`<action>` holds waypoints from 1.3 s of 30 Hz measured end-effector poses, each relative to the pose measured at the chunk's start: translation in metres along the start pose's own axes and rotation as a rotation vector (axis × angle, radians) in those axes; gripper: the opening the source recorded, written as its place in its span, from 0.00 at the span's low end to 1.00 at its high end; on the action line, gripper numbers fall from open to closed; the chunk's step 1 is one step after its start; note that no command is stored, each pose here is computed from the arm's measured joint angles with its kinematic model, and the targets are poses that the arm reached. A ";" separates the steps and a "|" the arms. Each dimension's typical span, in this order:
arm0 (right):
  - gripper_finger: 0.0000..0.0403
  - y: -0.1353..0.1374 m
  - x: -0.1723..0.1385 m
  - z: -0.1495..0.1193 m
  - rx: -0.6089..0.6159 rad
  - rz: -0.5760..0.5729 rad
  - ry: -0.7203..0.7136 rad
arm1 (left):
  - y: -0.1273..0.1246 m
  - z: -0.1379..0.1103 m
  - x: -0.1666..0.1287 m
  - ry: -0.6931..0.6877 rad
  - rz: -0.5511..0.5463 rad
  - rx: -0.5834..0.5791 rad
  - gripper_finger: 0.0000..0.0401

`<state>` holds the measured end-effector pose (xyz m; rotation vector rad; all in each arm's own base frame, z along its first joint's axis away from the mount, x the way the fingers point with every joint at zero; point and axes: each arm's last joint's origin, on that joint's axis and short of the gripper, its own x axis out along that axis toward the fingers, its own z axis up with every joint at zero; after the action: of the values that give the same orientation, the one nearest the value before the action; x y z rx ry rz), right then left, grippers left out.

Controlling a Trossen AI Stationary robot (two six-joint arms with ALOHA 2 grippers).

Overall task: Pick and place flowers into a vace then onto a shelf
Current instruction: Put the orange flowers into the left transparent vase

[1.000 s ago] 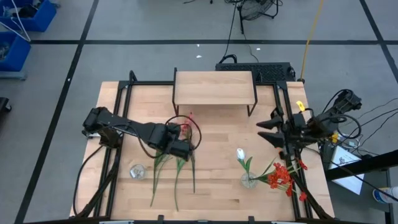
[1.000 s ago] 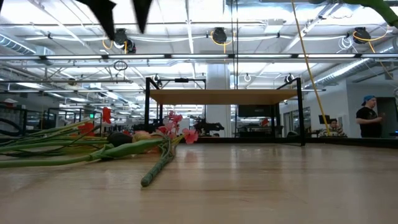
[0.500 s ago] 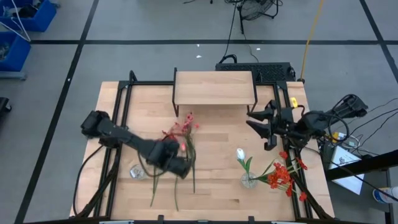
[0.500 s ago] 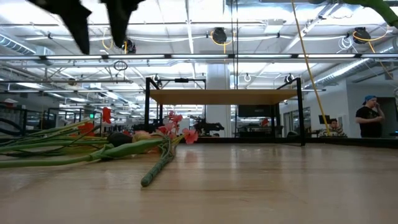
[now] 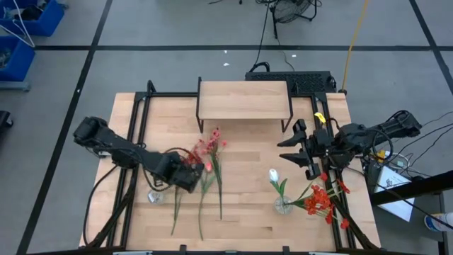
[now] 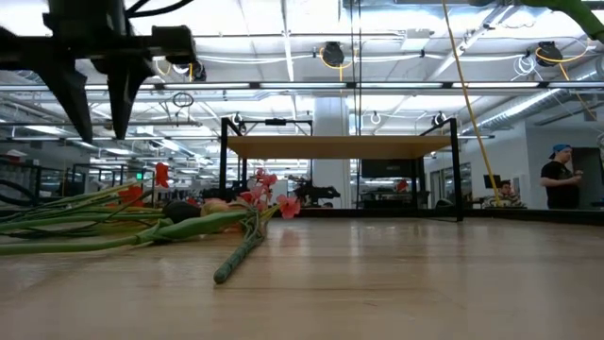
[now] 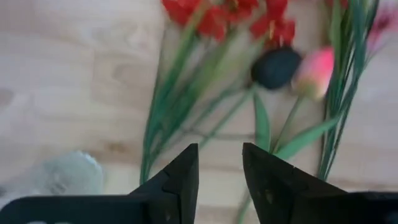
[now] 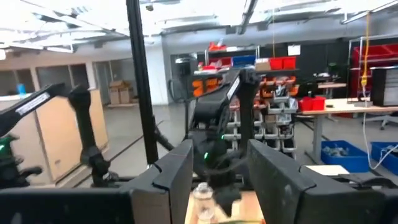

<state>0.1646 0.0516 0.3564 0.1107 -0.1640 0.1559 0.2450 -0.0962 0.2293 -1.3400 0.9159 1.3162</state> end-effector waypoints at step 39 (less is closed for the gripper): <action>0.36 -0.033 0.024 -0.015 0.015 -0.183 0.042 | 0.020 0.057 0.080 0.173 -0.056 0.187 0.25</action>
<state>0.1960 0.0247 0.3432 0.1369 -0.1099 -0.0233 0.2224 -0.0350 0.1529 -1.3373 1.0833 1.0568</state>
